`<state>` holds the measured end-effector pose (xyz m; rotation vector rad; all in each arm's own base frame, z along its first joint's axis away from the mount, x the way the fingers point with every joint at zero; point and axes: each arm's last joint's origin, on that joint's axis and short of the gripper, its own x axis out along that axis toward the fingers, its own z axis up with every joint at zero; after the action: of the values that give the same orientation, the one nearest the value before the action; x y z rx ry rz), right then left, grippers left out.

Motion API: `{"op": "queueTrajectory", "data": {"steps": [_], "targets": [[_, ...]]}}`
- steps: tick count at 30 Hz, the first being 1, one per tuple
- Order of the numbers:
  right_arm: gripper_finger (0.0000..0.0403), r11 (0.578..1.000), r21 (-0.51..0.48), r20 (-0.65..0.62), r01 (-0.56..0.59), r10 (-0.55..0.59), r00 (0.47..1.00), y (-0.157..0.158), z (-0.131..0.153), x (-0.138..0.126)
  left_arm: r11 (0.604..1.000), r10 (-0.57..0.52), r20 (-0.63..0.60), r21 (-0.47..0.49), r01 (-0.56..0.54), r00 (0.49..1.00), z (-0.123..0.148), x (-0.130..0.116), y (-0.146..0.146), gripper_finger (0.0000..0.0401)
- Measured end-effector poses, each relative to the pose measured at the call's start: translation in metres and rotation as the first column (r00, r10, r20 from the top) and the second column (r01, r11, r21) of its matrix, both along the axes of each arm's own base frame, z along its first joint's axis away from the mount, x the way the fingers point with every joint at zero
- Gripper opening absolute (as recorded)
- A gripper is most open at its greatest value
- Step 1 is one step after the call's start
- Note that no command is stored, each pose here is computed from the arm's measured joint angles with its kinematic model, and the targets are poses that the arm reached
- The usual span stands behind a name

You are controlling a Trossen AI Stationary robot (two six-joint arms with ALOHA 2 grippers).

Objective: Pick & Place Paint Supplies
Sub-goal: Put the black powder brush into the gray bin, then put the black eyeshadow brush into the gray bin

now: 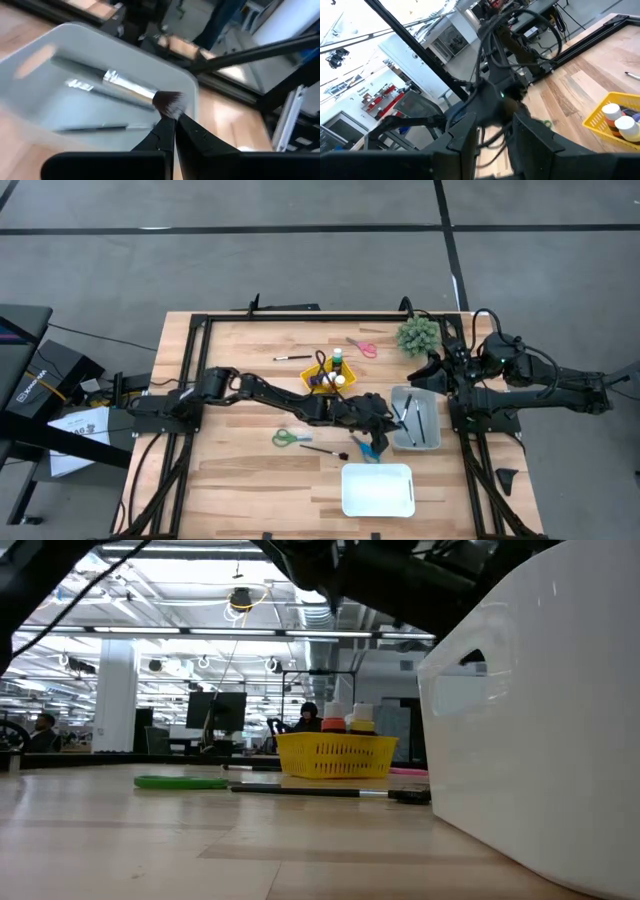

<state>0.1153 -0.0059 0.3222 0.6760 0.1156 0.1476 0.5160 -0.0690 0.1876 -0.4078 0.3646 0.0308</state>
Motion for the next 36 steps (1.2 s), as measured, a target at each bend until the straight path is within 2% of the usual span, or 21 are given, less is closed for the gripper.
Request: {"op": "queueTrajectory", "data": {"steps": [4,9,15,19,26,32,36], "targets": [[0.0123,1.0,0.002,0.0,-0.001,0.001,1.0,0.0,0.0,0.0,1.0,0.002,-0.004,-0.024,-0.002,1.0,-0.008,0.009,-0.002,0.0],[0.0123,1.0,0.013,-0.001,-0.013,0.013,1.0,0.0,0.0,0.0,0.999,0.047,-0.02,-0.008,-0.048,0.999,-0.011,0.009,0.001,0.0],[0.0123,1.0,0.013,0.0,-0.015,0.015,1.0,0.0,0.0,0.0,0.999,0.039,-0.022,-0.019,-0.039,0.999,-0.011,0.009,0.002,0.0003],[0.0123,1.0,0.012,0.0,-0.017,0.017,1.0,0.001,0.0,0.0,0.999,0.05,0.003,-0.017,-0.05,0.999,-0.009,0.009,0.001,0.0026],[0.0123,1.0,0.009,0.001,-0.018,0.018,1.0,0.001,0.0,0.0,0.997,0.076,0.097,-0.026,-0.074,0.992,0.0,0.012,0.002,0.0093],[0.0123,1.0,0.009,0.002,-0.018,0.018,1.0,0.001,0.0,-0.001,0.995,0.1,0.123,0.009,-0.102,0.987,0.032,0.004,0.007,0.0121],[0.0123,1.0,0.008,0.003,-0.018,0.018,1.0,0.001,0.0,-0.001,0.961,0.255,0.022,0.101,-0.256,0.967,0.065,-0.017,0.018,0.0117]]}}
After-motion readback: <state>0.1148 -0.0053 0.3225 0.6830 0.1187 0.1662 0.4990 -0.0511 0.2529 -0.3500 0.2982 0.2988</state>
